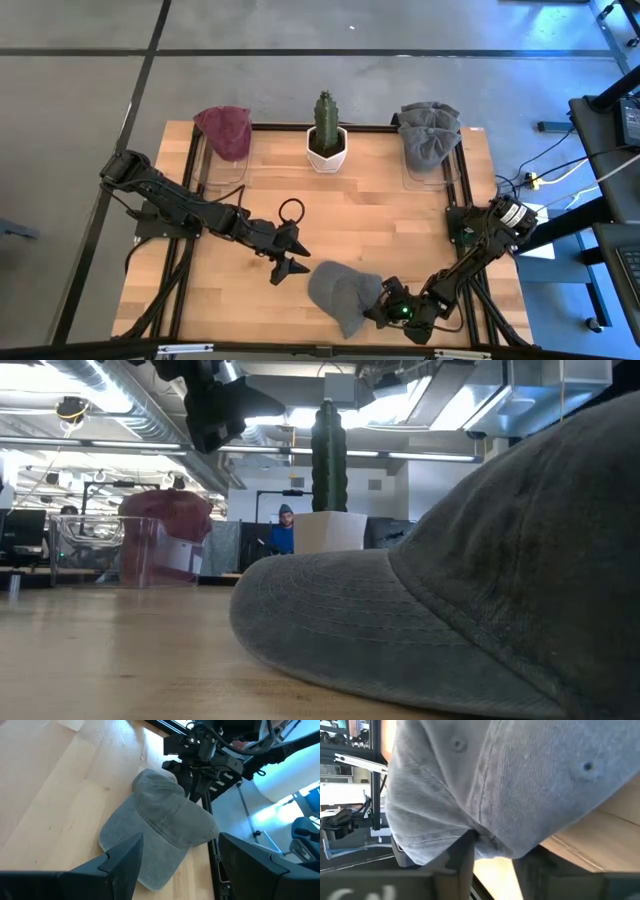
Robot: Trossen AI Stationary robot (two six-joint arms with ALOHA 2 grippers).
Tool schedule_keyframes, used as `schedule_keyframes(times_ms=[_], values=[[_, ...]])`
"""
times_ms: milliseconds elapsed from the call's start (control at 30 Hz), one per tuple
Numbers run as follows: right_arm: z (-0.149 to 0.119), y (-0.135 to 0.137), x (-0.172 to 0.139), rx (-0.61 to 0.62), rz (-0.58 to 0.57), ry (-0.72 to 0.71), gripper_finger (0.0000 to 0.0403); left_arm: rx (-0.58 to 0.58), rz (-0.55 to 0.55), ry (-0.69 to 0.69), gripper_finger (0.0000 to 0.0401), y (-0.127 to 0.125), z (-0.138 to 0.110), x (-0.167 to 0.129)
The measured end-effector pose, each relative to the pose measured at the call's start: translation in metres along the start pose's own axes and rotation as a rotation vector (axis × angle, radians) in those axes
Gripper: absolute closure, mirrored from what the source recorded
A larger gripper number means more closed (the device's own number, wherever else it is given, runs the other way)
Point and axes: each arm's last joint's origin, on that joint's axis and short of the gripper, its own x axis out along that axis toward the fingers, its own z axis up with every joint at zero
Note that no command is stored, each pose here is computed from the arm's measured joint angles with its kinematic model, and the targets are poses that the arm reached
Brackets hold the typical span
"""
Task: Pick & Place hat
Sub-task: Put the gray cap into the right transparent bin
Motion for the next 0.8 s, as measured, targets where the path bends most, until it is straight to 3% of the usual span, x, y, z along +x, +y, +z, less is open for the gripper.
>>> schedule_keyframes(times_ms=[300,533,800], values=[[-0.002,0.005,0.0,-0.057,0.048,0.019,0.0376,-0.006,0.009,-0.007,0.015,0.0,0.0,0.0],[-0.001,0.022,-0.013,-0.162,0.119,0.067,0.0377,-0.008,0.011,-0.009,0.015,0.0,0.0,0.0],[0.037,0.076,-0.068,-0.484,0.175,0.082,0.0377,-0.012,0.021,-0.017,0.015,0.001,0.001,0.0]])
